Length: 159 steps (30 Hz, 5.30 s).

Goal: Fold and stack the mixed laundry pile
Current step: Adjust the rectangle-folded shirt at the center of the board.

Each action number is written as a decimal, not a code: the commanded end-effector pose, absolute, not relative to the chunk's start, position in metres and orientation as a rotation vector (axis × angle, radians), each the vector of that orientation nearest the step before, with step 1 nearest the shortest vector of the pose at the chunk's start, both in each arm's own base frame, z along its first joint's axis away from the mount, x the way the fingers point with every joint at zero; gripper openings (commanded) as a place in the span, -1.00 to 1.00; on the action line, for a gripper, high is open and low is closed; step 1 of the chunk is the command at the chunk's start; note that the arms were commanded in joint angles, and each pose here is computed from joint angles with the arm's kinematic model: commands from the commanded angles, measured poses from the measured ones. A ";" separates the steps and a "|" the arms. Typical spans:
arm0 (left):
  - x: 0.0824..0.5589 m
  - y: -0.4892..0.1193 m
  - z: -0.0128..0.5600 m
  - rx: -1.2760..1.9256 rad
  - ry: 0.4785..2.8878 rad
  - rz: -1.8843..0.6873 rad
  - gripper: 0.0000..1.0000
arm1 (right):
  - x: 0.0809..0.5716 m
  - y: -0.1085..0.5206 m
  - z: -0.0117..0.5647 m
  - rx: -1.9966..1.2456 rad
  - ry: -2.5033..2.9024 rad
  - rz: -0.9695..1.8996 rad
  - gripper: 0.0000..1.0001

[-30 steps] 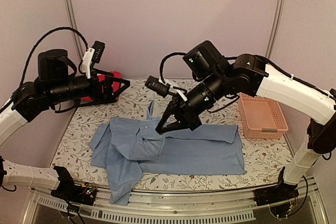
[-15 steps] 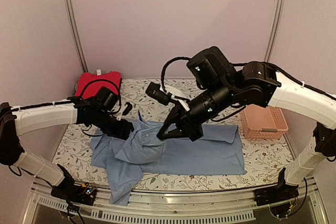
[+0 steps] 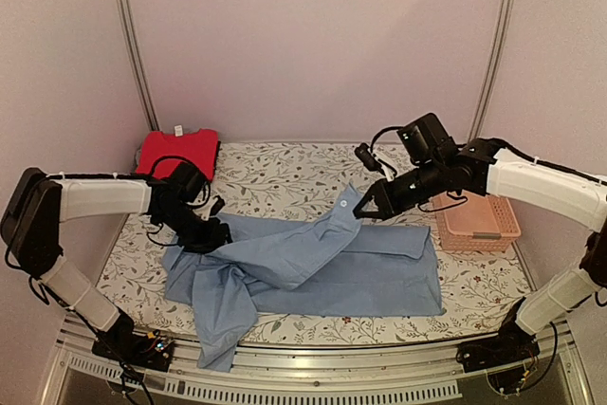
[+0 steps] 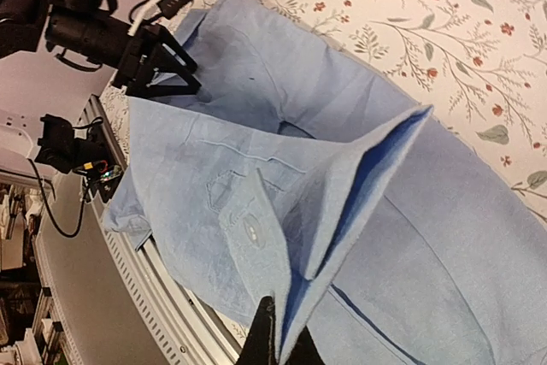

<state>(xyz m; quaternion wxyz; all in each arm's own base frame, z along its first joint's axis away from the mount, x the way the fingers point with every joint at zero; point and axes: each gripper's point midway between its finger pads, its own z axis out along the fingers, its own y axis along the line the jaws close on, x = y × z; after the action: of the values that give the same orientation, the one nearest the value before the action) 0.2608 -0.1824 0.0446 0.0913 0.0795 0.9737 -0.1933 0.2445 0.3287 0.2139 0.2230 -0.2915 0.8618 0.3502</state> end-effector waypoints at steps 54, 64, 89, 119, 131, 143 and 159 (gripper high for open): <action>0.346 -0.126 0.023 -0.278 2.907 -0.526 0.25 | 0.301 0.301 0.031 -0.578 2.813 0.715 -0.14; 0.419 -0.097 0.046 -0.382 2.737 -0.644 0.36 | 0.374 0.303 0.020 -0.517 2.792 0.704 -0.15; 0.342 -0.161 0.051 -0.223 2.777 -0.682 0.49 | 0.308 0.348 0.025 -0.699 2.762 0.816 -0.12; 0.315 -0.096 0.140 -0.438 2.532 -0.668 0.68 | 0.108 0.541 0.131 -1.433 2.259 1.301 -0.18; 0.316 -0.088 0.154 -0.418 2.497 -0.696 0.68 | 0.040 0.580 0.073 -1.858 2.047 1.175 -0.26; 0.307 -0.085 0.155 -0.424 2.479 -0.701 0.68 | 0.055 0.580 0.006 -1.911 2.119 0.906 0.14; 0.305 -0.078 0.150 -0.435 2.486 -0.678 0.68 | 0.093 0.538 -0.074 -1.888 2.182 0.165 -0.28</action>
<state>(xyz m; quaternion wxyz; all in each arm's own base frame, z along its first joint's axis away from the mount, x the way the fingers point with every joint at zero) 0.3093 -0.0833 0.1499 0.2593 -0.1605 0.9175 -0.2554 0.0752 0.6044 0.0177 0.1966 -0.6463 0.7073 0.2082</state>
